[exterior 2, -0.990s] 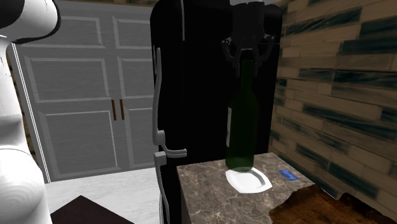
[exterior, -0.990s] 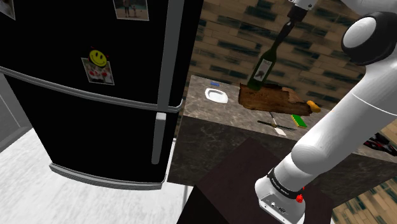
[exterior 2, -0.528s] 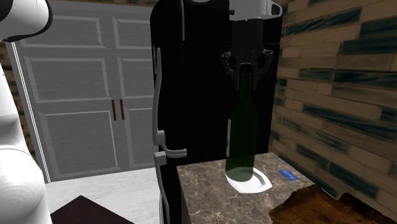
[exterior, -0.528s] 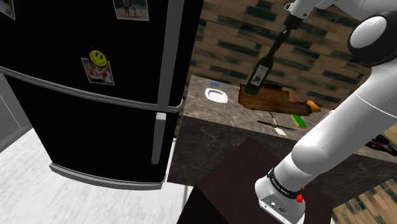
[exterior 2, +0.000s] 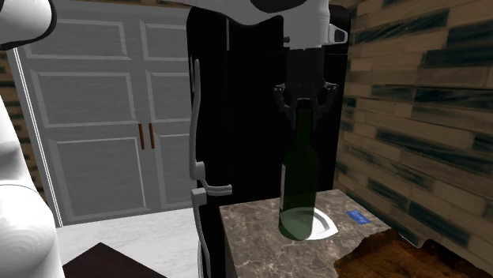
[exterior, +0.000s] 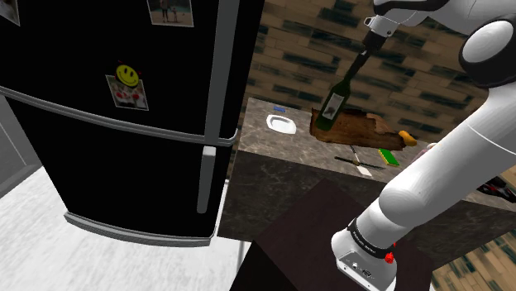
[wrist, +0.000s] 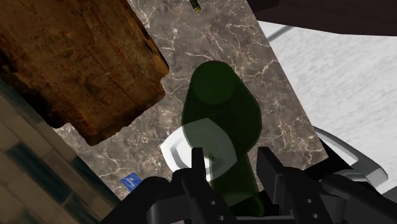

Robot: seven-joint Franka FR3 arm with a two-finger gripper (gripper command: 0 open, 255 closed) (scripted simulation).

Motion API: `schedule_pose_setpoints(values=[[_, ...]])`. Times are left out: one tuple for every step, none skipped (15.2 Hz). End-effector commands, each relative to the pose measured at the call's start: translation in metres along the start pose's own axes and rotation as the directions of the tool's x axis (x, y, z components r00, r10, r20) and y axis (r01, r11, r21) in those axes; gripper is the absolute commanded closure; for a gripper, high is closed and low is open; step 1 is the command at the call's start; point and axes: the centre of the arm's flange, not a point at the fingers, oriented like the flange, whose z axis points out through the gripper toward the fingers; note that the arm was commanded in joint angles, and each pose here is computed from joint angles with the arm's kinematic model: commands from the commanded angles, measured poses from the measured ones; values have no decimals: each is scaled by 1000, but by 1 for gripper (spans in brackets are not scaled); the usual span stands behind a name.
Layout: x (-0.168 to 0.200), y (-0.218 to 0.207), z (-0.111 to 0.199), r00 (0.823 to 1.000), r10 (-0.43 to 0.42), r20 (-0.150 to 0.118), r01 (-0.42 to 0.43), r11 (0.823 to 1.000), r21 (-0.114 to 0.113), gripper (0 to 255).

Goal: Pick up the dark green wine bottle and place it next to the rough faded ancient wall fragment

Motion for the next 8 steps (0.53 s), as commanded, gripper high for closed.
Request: schedule_pose_setpoints(values=[[-2, 0, 11, 1000, 0, -1, 0, 1000, -1, 255], [-2, 0, 16, 1000, 0, -1, 0, 1000, -1, 255], [-3, 0, 21, 1000, 0, -1, 0, 1000, -1, 255], [-3, 0, 26, 1000, 0, -1, 0, 1000, -1, 255], [-4, 0, 32, 1000, 0, -1, 0, 1000, -1, 255], [-5, -1, 37, 1000, 0, -1, 0, 1000, -1, 255], [-5, -1, 42, 1000, 0, -1, 0, 1000, -1, 255], [-6, -1, 47, 1000, 0, -1, 0, 1000, -1, 255]])
